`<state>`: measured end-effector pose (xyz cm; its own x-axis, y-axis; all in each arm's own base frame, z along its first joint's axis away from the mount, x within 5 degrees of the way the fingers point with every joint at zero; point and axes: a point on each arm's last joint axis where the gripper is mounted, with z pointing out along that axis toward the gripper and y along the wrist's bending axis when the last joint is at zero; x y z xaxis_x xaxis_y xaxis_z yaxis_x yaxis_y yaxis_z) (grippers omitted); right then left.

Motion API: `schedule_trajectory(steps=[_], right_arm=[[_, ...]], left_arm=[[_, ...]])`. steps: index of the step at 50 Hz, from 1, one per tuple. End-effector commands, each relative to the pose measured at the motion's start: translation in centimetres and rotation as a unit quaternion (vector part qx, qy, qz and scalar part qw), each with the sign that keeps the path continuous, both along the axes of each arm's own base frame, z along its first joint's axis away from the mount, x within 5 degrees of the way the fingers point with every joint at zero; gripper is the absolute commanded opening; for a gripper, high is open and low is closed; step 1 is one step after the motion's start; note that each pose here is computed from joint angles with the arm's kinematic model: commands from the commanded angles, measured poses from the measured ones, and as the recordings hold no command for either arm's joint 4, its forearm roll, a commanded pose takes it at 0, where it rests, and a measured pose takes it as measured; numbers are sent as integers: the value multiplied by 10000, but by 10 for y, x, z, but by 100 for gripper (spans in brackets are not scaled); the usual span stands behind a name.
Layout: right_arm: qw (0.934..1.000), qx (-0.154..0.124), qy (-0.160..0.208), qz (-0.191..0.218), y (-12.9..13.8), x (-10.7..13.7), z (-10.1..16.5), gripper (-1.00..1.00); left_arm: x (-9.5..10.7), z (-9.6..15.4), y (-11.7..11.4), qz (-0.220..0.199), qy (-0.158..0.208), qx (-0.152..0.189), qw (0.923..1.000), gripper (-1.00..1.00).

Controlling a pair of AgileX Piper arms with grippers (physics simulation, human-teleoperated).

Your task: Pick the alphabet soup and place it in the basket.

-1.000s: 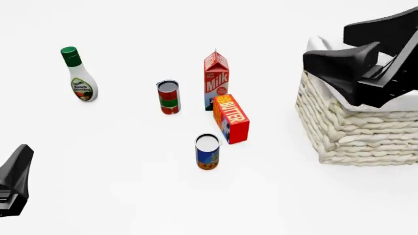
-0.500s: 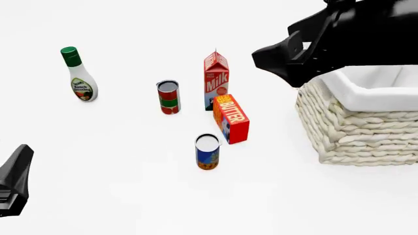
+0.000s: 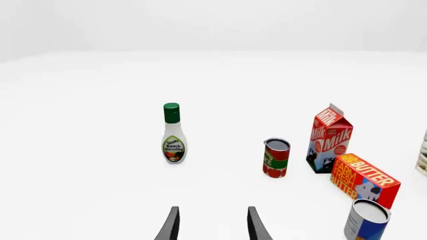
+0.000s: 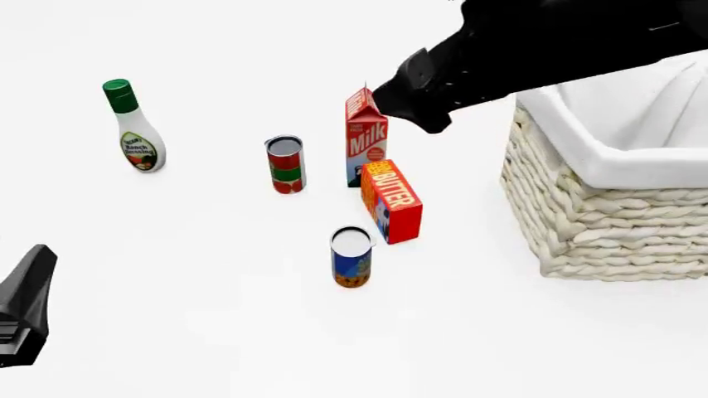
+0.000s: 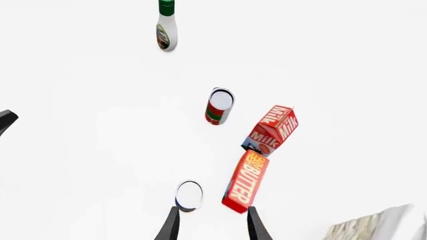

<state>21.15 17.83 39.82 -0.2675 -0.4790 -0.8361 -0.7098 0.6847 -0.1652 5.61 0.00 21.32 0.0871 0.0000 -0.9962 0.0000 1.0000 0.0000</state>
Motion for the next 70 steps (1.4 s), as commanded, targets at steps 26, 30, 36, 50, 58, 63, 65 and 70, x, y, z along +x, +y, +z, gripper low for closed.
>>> schedule_trajectory(steps=[26, 30, 36, 50, 58, 63, 65, 70], right_arm=[[9985, -201, 474, 210, 57, 33, -35, 100], [9982, -217, 521, 200, 61, 37, -44, 100], [9977, -260, 595, 195, 66, 41, -54, 100], [9966, -337, 744, 135, 66, 44, -77, 100], [9963, -263, 809, 129, 69, 40, -82, 100], [9955, -296, 889, 151, 74, 40, -93, 100], [9953, -297, 913, 148, 75, 40, -95, 100], [9947, -316, 961, 166, 78, 38, -102, 100]], left_arm=[[0, 0, 0, 0, 0, 0, 10000, 100], [0, 0, 0, 0, 0, 0, 10000, 100], [0, 0, 0, 0, 0, 0, 10000, 100], [0, 0, 0, 0, 0, 0, 10000, 100], [0, 0, 0, 0, 0, 0, 10000, 100], [0, 0, 0, 0, 0, 0, 10000, 100], [0, 0, 0, 0, 0, 0, 10000, 100], [0, 0, 0, 0, 0, 0, 10000, 100]])
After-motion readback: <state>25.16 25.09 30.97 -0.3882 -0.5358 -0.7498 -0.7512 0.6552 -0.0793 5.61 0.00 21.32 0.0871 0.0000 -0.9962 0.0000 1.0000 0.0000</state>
